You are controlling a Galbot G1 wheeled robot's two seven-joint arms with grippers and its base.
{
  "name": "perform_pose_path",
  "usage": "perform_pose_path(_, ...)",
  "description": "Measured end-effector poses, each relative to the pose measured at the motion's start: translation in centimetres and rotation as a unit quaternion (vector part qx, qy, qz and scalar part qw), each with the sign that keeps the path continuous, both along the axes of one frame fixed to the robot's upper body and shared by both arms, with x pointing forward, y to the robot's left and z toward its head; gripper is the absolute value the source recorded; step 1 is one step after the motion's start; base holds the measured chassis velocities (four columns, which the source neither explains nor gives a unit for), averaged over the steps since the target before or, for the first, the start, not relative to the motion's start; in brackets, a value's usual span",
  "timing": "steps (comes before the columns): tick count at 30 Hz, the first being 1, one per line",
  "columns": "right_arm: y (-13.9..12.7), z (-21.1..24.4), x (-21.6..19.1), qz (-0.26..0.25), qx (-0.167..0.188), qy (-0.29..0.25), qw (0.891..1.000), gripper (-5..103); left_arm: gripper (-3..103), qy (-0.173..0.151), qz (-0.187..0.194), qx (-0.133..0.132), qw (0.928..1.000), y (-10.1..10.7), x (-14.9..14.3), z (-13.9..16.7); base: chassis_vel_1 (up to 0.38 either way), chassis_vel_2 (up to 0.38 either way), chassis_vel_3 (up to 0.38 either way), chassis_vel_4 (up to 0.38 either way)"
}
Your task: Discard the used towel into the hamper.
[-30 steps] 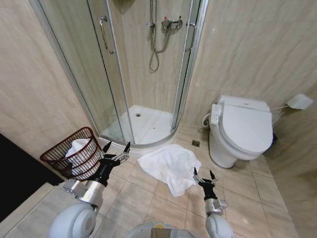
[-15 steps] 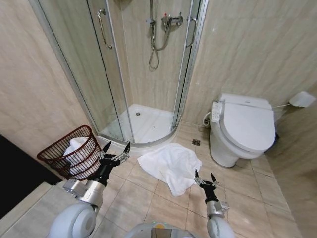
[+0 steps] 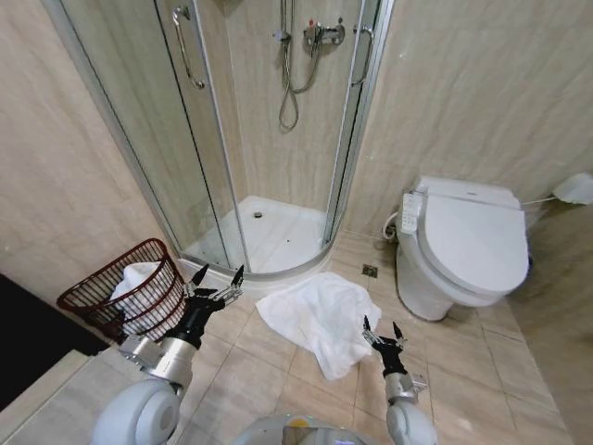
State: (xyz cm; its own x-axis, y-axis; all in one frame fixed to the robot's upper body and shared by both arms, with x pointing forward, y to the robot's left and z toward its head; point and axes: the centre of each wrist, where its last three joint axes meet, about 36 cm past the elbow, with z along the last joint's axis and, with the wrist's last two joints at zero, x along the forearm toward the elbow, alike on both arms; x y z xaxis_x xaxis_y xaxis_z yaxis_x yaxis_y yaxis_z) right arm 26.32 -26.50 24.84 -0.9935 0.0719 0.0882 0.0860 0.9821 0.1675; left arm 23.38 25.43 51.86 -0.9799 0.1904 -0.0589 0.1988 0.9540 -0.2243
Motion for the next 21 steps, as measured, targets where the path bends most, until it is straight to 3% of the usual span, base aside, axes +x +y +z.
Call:
perform_pose_path(7, -0.4, -1.0, -0.4, 0.000, 0.011, 0.013, 1.000, 100, 100, 0.000, 0.000, 0.000, 1.0000, 0.0, 0.0, 0.0, -0.159, 0.164, 0.157, -0.148)
perform_pose_path(16, 0.1, -1.5, -1.0, 0.008, 0.024, 0.044, 0.999, 100, 100, 0.000, 0.000, 0.000, 1.0000, 0.0, 0.0, 0.0, 0.029, -0.004, -0.032, 0.015)
perform_pose_path(21, -1.8, -3.3, 0.5, 0.011, 0.013, 0.067, 0.998, 100, 100, 0.000, 0.000, 0.000, 1.0000, 0.0, 0.0, 0.0, 0.029, 0.000, -0.008, 0.018)
